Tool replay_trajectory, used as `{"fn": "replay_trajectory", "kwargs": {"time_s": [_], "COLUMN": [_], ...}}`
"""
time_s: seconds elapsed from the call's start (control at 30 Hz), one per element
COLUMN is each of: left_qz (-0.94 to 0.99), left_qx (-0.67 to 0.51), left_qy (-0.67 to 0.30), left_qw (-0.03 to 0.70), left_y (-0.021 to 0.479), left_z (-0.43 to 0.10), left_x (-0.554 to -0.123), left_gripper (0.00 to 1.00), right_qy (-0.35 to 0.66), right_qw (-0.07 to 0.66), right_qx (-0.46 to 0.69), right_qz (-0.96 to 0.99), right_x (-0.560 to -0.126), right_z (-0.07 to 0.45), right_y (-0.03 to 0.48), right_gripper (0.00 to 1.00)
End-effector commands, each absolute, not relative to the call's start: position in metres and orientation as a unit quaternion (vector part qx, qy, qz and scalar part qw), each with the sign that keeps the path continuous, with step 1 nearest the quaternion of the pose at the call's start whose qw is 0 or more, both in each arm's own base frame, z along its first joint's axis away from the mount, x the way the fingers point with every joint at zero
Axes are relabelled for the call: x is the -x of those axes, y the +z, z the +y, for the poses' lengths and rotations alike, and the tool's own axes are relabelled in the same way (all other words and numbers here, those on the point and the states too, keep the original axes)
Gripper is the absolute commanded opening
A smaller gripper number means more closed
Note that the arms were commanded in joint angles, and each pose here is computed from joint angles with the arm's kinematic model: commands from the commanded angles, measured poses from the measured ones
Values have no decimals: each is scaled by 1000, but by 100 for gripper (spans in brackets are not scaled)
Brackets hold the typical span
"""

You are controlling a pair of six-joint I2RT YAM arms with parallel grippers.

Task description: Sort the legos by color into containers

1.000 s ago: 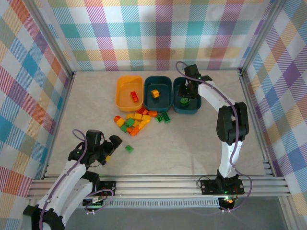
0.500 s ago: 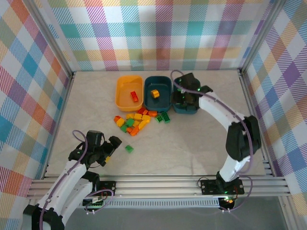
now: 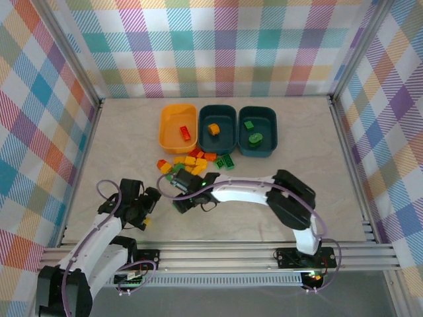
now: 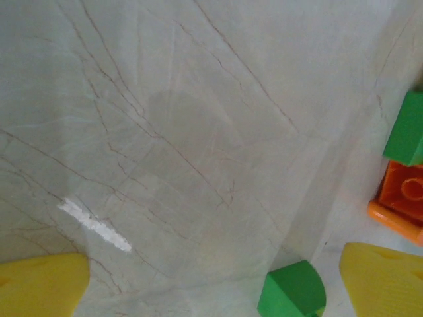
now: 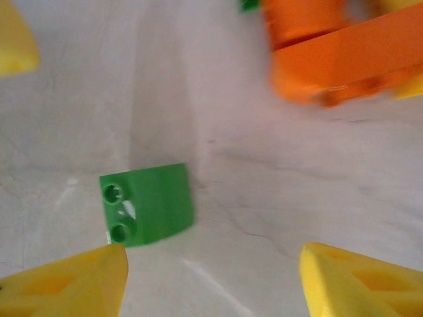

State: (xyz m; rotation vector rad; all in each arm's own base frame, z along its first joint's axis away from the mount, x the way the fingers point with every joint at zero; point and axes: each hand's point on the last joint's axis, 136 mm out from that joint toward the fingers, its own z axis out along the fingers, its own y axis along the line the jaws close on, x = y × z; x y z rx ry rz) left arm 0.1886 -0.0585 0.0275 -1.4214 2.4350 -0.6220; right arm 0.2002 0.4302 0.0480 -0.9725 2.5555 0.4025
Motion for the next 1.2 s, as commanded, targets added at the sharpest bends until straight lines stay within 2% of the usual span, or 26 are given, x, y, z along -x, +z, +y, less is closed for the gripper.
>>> {"fn": "replay_trajectory", "kwargs": {"time_s": [0.0, 0.2, 0.43, 0.63, 0.93, 1.03, 1.17], "left_qz": [812, 809, 784, 775, 807, 823, 839], "left_qx": [534, 533, 553, 546, 510, 490, 468], "left_qy": [-197, -200, -234, -275, -267, -255, -252], "left_qw": [130, 148, 158, 159, 134, 129, 119], "left_y": [0, 0, -5, -6, -4, 3, 12], "left_z": [-46, -39, -41, -52, -61, -62, -67], "left_x": [-175, -157, -149, -156, -159, -163, -172], "left_gripper": [100, 100, 100, 100, 100, 100, 100], "right_qy": [169, 154, 151, 160, 146, 139, 119], "right_qw": [199, 171, 159, 145, 126, 131, 148], "right_qx": [346, 376, 370, 376, 435, 434, 430], "right_qz": [901, 897, 903, 901, 879, 880, 882], "right_x": [-206, -208, -205, -191, -163, -166, -175], "right_z": [456, 472, 469, 453, 447, 449, 449], "right_y": [56, 27, 19, 19, 14, 12, 13], "right_gripper": [70, 71, 64, 69, 71, 67, 49]}}
